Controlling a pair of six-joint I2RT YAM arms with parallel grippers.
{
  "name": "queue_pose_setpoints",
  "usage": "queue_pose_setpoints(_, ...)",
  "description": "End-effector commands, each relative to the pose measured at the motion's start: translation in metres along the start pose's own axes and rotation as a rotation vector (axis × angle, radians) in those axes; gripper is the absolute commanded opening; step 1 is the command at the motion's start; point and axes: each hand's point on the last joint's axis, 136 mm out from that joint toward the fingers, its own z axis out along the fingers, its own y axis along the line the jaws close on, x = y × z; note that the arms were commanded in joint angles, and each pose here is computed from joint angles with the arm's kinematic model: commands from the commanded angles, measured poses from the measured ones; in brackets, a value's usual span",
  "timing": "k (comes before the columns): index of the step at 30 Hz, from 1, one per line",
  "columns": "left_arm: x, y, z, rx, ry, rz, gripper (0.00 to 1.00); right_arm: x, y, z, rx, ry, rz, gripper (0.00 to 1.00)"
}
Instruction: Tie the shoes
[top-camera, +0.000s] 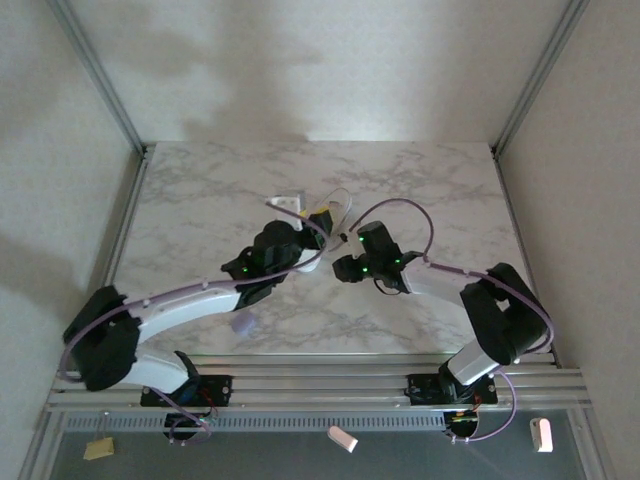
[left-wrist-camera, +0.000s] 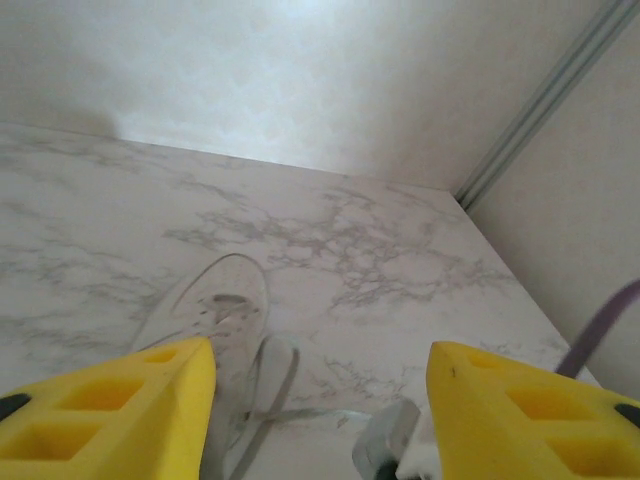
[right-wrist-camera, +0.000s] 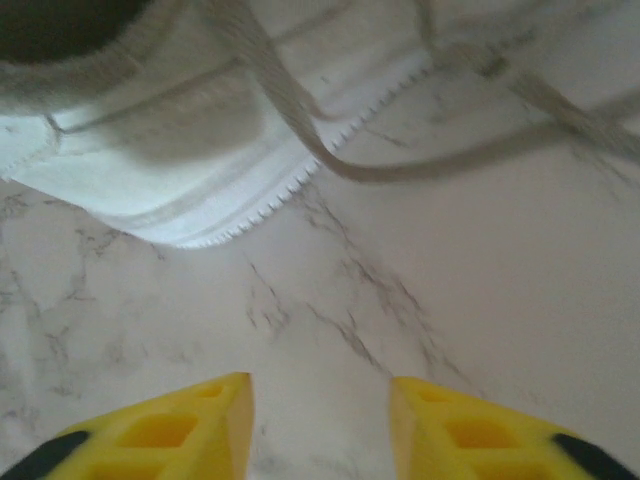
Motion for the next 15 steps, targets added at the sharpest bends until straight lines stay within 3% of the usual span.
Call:
queue_pose_setpoints(1,-0.002,0.032,-0.023,-0.099,-0.017,-0.034,0.58,-0.028,0.005,0.012,0.030,-0.101,-0.057,0.46)
queue_pose_setpoints(8,-0.006,0.068,-0.062,-0.163,-0.052,-0.079,0.59,-0.034,-0.005,0.040,0.089,-0.100,-0.085,0.51)
queue_pose_setpoints(15,-0.002,0.075,-0.071,-0.171,-0.050,-0.103,0.59,-0.045,-0.016,0.062,0.152,-0.088,-0.118,0.53)
